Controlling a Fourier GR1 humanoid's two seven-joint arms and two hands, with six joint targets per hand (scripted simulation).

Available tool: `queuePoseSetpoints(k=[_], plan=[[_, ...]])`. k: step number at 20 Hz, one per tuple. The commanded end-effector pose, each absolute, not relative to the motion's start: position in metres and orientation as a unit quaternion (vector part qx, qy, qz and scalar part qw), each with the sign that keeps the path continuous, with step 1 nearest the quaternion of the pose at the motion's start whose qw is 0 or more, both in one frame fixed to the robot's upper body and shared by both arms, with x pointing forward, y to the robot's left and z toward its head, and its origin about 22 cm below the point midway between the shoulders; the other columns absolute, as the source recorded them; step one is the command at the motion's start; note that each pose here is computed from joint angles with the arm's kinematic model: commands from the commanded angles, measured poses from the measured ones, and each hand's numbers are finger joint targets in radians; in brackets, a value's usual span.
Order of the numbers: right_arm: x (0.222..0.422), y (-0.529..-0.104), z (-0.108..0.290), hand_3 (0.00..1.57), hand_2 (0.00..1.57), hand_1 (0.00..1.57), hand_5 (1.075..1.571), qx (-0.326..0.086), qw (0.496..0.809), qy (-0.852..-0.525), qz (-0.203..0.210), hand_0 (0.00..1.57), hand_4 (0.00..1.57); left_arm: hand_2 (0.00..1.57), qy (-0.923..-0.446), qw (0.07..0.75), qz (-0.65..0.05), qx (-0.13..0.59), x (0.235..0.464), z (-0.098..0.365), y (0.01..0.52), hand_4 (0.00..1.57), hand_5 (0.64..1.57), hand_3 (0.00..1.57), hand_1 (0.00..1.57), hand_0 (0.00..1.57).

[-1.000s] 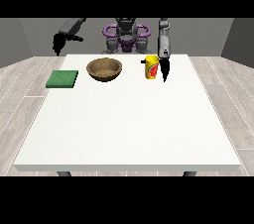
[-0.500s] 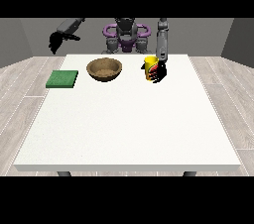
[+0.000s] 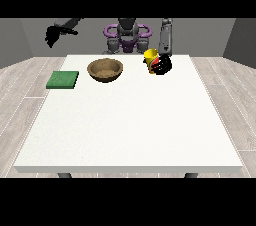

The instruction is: Pick the cup and pour the ball into the bowl, then pick the bowl and place it on the pad

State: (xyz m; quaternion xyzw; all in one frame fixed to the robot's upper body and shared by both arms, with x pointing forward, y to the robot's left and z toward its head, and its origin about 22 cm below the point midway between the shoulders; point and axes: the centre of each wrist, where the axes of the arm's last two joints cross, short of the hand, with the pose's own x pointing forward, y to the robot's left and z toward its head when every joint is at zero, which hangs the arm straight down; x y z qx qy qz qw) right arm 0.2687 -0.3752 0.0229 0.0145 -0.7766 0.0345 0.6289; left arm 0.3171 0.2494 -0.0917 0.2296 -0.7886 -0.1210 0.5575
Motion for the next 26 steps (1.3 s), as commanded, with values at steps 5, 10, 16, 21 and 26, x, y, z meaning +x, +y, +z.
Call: queuePoseSetpoints(k=[5, 10, 16, 21, 26], plan=[[0.263, -0.372, -0.004, 0.00, 0.00, 0.00, 1.569, 0.018, 0.682, -0.731, 0.021, 0.00, 0.00, 1.57, -0.704, 0.557, -0.245, 0.367, 0.380, 0.012, 0.324, 1.57, 1.296, 1.57, 1.46, 1.46], [0.264, -0.397, -0.002, 0.00, 0.00, 0.00, 1.568, 0.011, 0.671, -0.742, 0.007, 0.00, 0.00, 1.57, -0.694, 0.544, -0.278, 0.382, 0.394, 0.014, 0.265, 1.57, 1.278, 1.57, 1.47, 1.47], [0.270, -0.399, 0.002, 0.00, 0.00, 0.00, 1.569, 0.013, 0.648, -0.761, 0.018, 0.00, 0.00, 1.57, -0.690, 0.496, -0.292, 0.440, 0.408, 0.041, 0.256, 1.57, 1.273, 1.57, 1.49, 1.49], [0.263, -0.401, -0.009, 0.00, 0.00, 0.00, 1.570, 0.023, 0.680, -0.733, 0.012, 0.00, 0.00, 1.57, -0.639, 0.471, -0.367, 0.485, 0.407, 0.028, 0.205, 1.52, 1.241, 1.57, 1.50, 1.50], [0.268, -0.398, -0.013, 0.00, 0.00, 0.00, 1.571, 0.027, 0.688, -0.725, 0.007, 0.00, 0.00, 1.57, -0.594, 0.396, -0.456, 0.531, 0.418, 0.048, 0.155, 1.57, 1.244, 1.57, 1.55, 1.55]])
